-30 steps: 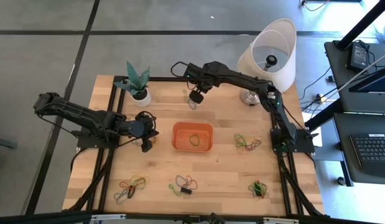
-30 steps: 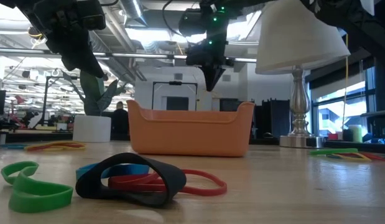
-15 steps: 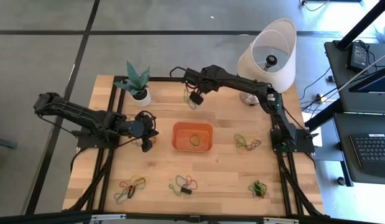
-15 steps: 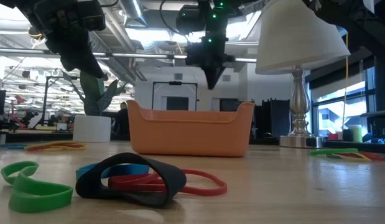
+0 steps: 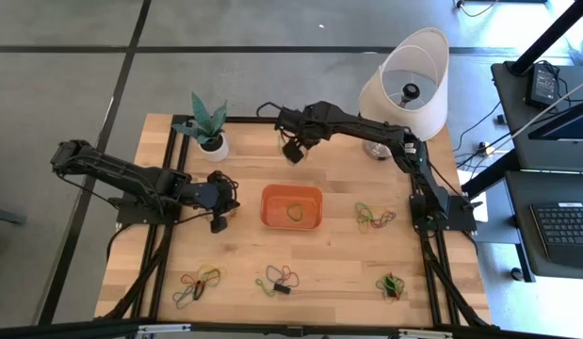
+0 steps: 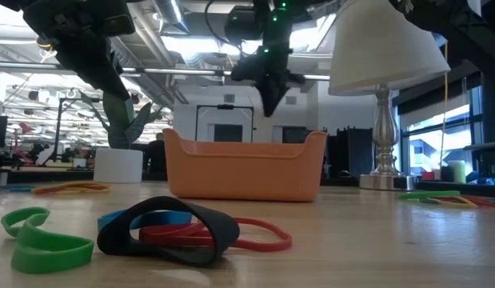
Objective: Pick and place rubber bands into bin
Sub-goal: Put the red rubber band into the orange bin
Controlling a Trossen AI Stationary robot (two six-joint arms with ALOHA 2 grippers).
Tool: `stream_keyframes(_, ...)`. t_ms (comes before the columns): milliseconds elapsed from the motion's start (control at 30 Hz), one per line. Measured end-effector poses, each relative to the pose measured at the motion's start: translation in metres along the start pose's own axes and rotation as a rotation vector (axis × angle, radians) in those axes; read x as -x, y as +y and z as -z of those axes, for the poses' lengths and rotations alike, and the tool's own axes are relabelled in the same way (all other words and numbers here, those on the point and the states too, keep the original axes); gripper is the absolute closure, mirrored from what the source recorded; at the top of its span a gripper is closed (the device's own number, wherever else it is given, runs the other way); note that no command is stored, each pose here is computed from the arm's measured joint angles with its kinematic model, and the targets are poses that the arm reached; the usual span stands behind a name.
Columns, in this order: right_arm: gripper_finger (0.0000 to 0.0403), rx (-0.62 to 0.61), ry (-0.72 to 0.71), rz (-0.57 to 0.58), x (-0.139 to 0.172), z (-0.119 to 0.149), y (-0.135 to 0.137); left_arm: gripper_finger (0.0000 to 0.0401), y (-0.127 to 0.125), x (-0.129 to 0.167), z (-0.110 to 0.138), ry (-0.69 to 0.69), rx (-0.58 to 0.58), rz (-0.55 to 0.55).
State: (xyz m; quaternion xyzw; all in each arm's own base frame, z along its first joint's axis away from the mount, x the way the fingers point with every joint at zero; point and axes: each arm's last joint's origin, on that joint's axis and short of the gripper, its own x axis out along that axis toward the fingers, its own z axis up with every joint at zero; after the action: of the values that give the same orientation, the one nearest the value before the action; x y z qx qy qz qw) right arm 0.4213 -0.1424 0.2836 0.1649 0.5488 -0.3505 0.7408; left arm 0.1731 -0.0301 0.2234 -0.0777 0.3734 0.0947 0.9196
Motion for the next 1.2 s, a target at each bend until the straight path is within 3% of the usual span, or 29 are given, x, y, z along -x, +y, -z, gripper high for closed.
stream_keyframes(100,0.0402,-0.007,-0.080,-0.097,-0.001,-0.009,0.007,0.0397,0.000,0.000,0.000,0.000,-0.030,0.000)
stream_keyframes(200,0.0402,-0.072,-0.099,-0.083,0.000,-0.009,0.009,0.0399,0.000,0.000,0.000,0.000,-0.037,0.001)
stream_keyframes(500,0.0402,-0.087,0.265,0.123,-0.021,0.020,-0.007,0.0396,-0.001,0.000,0.001,0.017,-0.058,0.049)
stream_keyframes(800,0.0402,-0.069,0.165,0.063,-0.036,0.010,0.008,0.0397,-0.001,0.000,0.000,0.014,-0.066,0.039)
stream_keyframes(1200,0.0389,-0.060,0.255,0.124,-0.077,0.008,0.000,0.0398,-0.001,0.000,0.001,0.017,-0.045,0.047)
